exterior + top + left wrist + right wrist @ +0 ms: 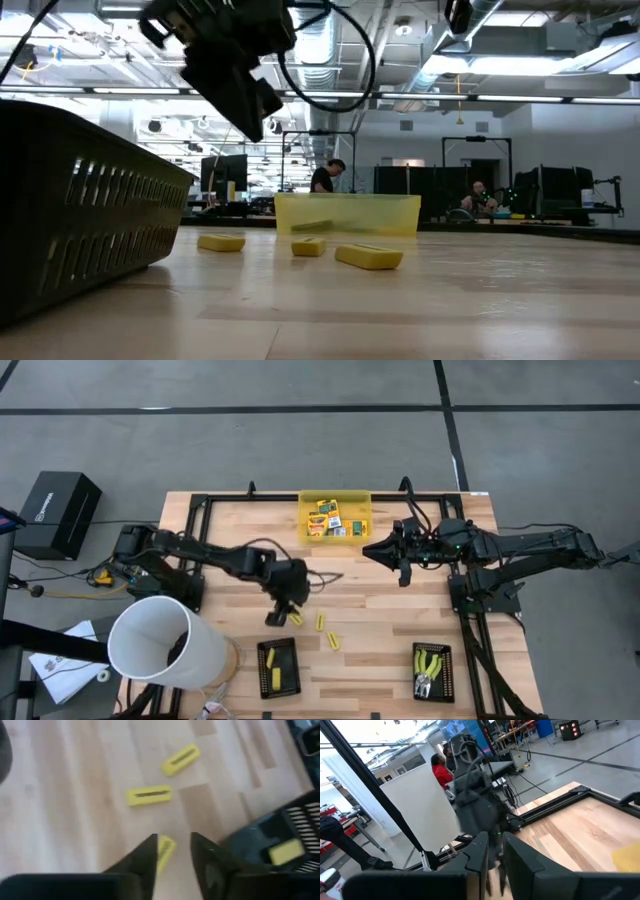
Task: Pick & Place School Supplies
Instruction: Put the yellow eraser into the left black bin
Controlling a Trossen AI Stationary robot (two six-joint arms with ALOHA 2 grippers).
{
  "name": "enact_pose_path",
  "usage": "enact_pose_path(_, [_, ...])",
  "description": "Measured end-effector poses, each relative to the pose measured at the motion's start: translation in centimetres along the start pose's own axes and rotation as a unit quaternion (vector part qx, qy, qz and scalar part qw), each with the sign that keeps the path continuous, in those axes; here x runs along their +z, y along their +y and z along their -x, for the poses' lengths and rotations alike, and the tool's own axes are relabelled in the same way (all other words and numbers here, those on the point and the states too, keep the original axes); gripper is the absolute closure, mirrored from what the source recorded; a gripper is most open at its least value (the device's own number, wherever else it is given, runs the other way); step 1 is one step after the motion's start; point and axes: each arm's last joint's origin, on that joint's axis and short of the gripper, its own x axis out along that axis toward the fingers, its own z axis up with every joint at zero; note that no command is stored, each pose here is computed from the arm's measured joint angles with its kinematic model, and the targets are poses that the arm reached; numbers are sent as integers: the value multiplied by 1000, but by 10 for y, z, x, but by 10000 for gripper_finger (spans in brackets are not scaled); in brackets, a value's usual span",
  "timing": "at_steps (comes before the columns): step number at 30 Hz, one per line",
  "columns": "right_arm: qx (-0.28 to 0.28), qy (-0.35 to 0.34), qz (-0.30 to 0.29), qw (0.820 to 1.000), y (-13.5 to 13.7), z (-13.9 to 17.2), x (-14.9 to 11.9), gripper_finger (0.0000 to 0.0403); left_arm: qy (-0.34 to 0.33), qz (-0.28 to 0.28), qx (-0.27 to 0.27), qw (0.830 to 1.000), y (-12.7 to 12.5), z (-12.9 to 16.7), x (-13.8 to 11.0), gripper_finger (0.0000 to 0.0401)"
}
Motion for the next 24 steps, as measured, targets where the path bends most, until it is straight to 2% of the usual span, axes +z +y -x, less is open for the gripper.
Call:
enact_pose_path(3, [0,-2,0,1000,0,0,0,351,-6,8,15,1000,17,4,-1,365])
enact_pose_path(5, [0,-2,0,1000,0,0,0,351,-8,19,22,1000,25,6,-3,390])
enact_pose_path(10, [0,-2,0,1000,0,0,0,351,-9,15,19,1000,35,6,-9,398])
enact_pose_path(13, [-1,-2,0,1000,0,0,0,351,19,32,-10,999,37,-7,-25,400])
enact_pose_path(18, [0,-3,0,1000,0,0,0,351,72,46,-25,996,33,-25,-55,400])
enact_pose_path(24, [-4,-4,0,1000,-2,0,1,351,57,41,-23,997,34,-28,-57,400])
